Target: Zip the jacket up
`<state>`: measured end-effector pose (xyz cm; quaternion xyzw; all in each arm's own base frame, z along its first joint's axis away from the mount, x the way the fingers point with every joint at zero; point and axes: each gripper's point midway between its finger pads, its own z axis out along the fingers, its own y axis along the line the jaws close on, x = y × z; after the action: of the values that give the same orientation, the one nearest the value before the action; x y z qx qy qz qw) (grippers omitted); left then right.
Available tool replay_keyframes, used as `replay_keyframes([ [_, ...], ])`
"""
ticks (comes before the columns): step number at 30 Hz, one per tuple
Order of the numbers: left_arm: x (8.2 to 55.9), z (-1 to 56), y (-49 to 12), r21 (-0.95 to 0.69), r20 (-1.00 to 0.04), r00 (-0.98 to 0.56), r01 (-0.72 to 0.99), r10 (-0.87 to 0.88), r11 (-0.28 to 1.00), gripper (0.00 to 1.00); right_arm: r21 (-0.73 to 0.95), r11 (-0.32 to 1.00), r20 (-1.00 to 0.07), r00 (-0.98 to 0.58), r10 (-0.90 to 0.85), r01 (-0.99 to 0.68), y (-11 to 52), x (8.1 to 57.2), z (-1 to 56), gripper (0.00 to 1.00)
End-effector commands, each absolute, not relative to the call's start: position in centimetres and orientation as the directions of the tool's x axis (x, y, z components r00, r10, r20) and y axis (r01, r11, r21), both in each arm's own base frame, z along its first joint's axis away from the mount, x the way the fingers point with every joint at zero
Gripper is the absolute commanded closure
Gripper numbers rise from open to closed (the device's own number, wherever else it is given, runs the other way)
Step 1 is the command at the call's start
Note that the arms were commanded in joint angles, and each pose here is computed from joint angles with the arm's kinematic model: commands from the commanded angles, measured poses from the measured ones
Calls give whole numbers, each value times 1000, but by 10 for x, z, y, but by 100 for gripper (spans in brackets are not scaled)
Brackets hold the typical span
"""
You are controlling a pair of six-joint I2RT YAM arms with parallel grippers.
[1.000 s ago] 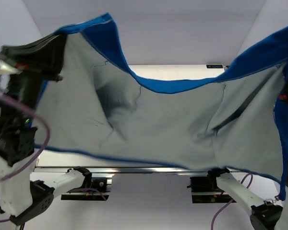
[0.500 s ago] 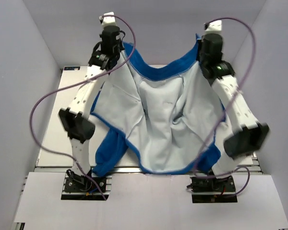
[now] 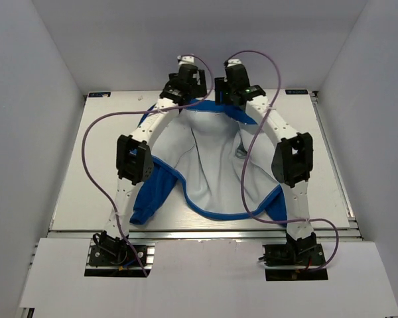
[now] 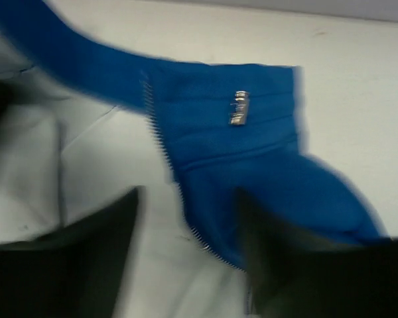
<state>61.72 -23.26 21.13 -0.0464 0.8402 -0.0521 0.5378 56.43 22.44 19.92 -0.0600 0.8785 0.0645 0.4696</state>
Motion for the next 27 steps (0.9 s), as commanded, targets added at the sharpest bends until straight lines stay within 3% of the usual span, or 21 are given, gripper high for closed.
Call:
replay_keyframes([
  [1,610,229,-259,-192,-900,-410,71,-147,979,2,148,954,-853,-522,-11,-262,250,558,233,23],
  [3,601,242,-243,-158,-903,-409,39,-129,987,2,91,973,-867,-497,-27,-213,227,550,248,11],
  [5,589,255,-225,-135,-904,-409,-2,-124,991,2,101,974,-886,-463,-5,-203,208,531,280,11],
  [8,530,270,-191,-119,-873,-469,-62,-134,991,2,197,971,-815,-572,88,-131,154,483,247,11],
  [11,485,265,-175,-161,-846,-500,-89,-184,983,2,299,949,-826,-525,206,-98,117,441,262,11],
  [12,455,255,-162,-163,-830,-524,-98,-190,982,2,313,949,-778,-584,233,-37,91,422,225,11],
  [19,339,174,-94,-164,-676,-643,-346,-361,924,2,321,885,-699,-547,461,336,-22,348,181,11],
  [24,314,127,-26,-161,-572,-601,-585,-558,795,2,415,791,-596,-523,609,450,-54,339,145,11],
  [27,324,111,-13,-200,-562,-564,-617,-605,761,2,410,772,-555,-539,633,486,-60,339,124,11],
])
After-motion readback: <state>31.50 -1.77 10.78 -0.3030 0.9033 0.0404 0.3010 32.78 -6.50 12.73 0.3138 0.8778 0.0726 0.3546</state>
